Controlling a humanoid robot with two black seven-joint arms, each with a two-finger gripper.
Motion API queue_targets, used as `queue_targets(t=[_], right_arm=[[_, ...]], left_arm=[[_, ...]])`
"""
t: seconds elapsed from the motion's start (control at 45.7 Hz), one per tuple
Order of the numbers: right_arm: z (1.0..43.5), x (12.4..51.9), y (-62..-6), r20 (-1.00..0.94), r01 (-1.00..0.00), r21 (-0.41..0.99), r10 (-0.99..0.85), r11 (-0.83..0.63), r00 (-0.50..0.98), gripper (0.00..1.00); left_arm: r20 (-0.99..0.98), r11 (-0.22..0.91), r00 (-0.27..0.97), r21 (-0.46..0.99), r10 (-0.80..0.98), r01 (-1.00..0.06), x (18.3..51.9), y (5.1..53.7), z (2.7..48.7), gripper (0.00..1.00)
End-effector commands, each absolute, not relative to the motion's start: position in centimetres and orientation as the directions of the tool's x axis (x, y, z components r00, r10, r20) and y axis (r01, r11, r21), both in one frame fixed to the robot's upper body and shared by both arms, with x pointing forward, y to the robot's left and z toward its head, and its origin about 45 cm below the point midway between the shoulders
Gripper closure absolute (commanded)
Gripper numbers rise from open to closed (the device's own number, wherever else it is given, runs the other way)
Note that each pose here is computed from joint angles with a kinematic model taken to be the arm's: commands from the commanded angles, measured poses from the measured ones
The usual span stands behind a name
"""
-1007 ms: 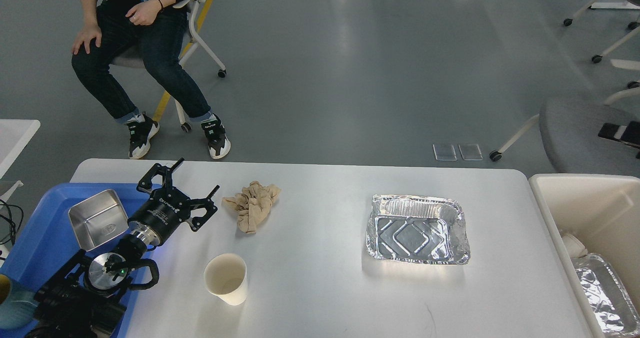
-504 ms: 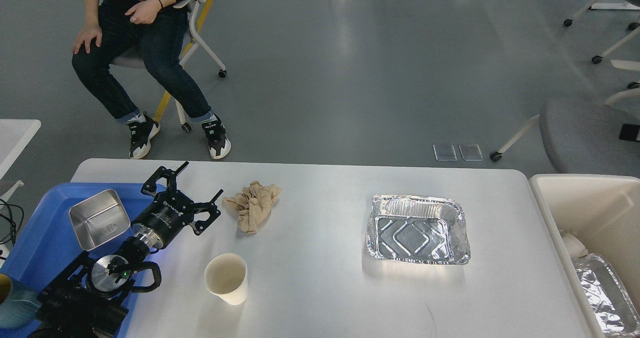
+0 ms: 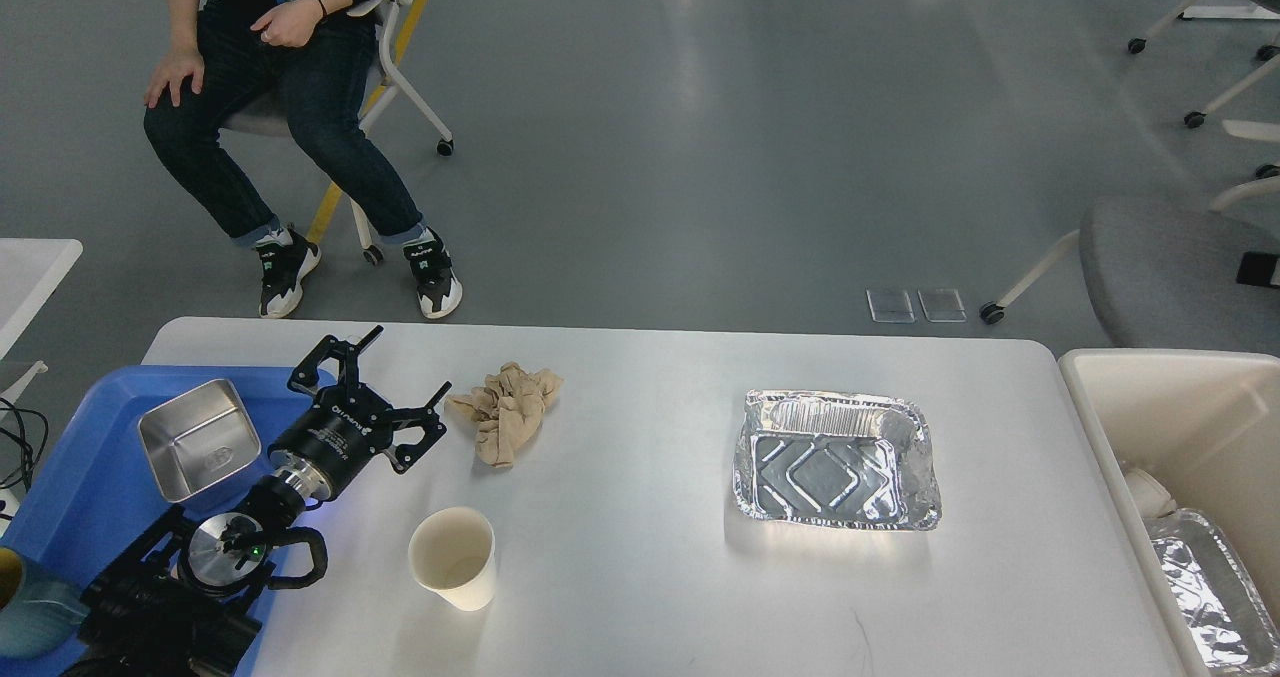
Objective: Tidy desktop
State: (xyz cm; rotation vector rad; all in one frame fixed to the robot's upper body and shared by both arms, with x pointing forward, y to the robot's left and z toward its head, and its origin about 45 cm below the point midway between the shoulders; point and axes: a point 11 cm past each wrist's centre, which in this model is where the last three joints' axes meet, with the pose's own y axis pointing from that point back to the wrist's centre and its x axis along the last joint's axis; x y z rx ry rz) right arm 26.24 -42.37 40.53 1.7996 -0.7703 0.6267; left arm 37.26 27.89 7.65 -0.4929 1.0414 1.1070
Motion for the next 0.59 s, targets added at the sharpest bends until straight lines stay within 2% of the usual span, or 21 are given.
queue_targets(t=[0.0, 0.285, 0.569], right_arm=[[39.9, 26.0, -42.6, 0.706, -0.737, 0.627, -0.216, -0.252, 0.674, 0.0], [36.3, 25.8, -42.7, 0.608, -0.666, 0.69, -0.273, -0.283, 0.745, 0.0], [32.5, 26.9, -43.3, 0.588, -0.657, 0.707, -0.299, -0.261, 0.751, 0.0]], left_arm=[[-0.871, 0.411, 0.073, 0.154, 0.485, -0.898, 37.3, 27.8, 7.7, 0.03], [-0.869, 0.408, 0.071, 0.157, 0.49, -0.9, 37.3, 28.1, 7.7, 0.03], [-0.869, 0.408, 0.071, 0.157, 0.49, -0.9, 37.3, 28.1, 7.7, 0.03]])
